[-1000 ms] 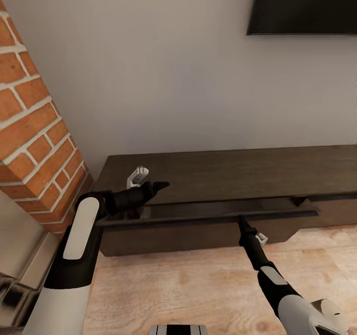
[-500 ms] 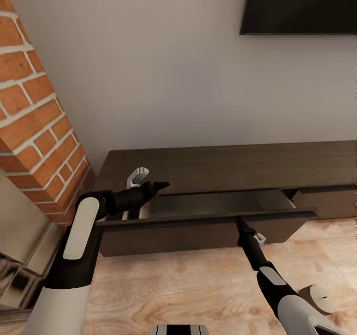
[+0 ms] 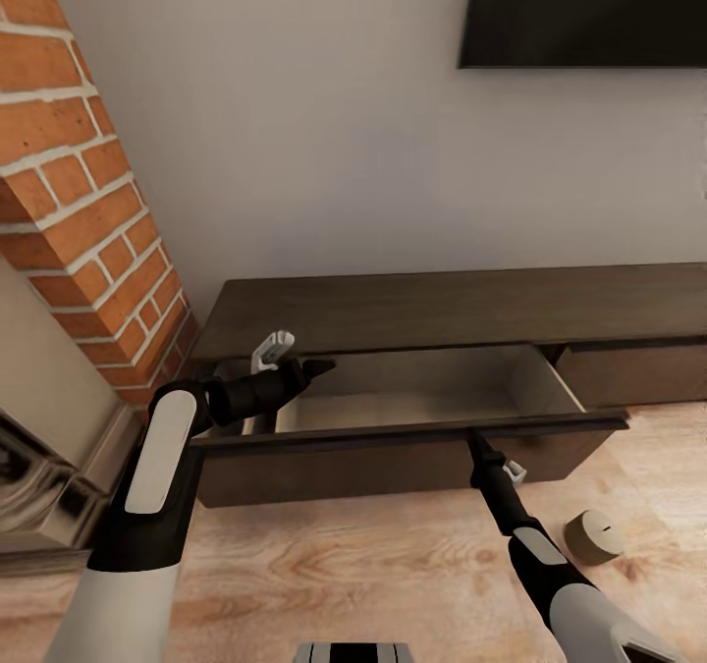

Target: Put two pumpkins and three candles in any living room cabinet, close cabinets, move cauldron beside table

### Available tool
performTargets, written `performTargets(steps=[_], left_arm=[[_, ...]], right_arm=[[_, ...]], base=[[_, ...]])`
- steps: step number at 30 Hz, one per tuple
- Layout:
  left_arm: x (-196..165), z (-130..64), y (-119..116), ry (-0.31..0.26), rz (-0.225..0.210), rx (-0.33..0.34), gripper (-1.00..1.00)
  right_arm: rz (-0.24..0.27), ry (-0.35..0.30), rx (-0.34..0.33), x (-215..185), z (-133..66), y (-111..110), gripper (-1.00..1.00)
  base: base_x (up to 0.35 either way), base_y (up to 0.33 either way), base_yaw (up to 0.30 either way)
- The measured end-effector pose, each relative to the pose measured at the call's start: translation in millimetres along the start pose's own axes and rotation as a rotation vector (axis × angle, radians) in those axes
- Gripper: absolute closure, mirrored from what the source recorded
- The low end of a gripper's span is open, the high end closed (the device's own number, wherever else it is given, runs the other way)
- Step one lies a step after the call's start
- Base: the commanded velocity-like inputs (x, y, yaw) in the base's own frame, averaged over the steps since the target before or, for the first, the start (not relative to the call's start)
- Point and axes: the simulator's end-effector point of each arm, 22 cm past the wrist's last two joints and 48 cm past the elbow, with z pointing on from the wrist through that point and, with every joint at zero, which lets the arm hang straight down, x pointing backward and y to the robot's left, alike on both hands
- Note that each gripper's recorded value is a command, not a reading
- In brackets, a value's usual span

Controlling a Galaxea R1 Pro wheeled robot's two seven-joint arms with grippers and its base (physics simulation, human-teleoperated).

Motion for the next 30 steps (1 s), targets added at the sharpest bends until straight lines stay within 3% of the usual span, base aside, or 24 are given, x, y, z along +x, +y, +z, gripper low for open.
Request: performTargets(steps=[15, 30], left_arm=[[-0.5, -0.3, 0.8, -0.001, 0.0, -0.001, -1.0], [-0.3, -0.2, 0.2, -0.001, -0.001, 0.0, -1.0]], right_arm=[[0.005, -0.011, 0.0, -3.2, -0.1, 0.0, 1.0], [0.006, -0.012, 0.0, -3.5, -0.3, -0.1, 1.0]], base=[[-0.093, 0.0, 0.0], [-0.008, 0.0, 0.0]])
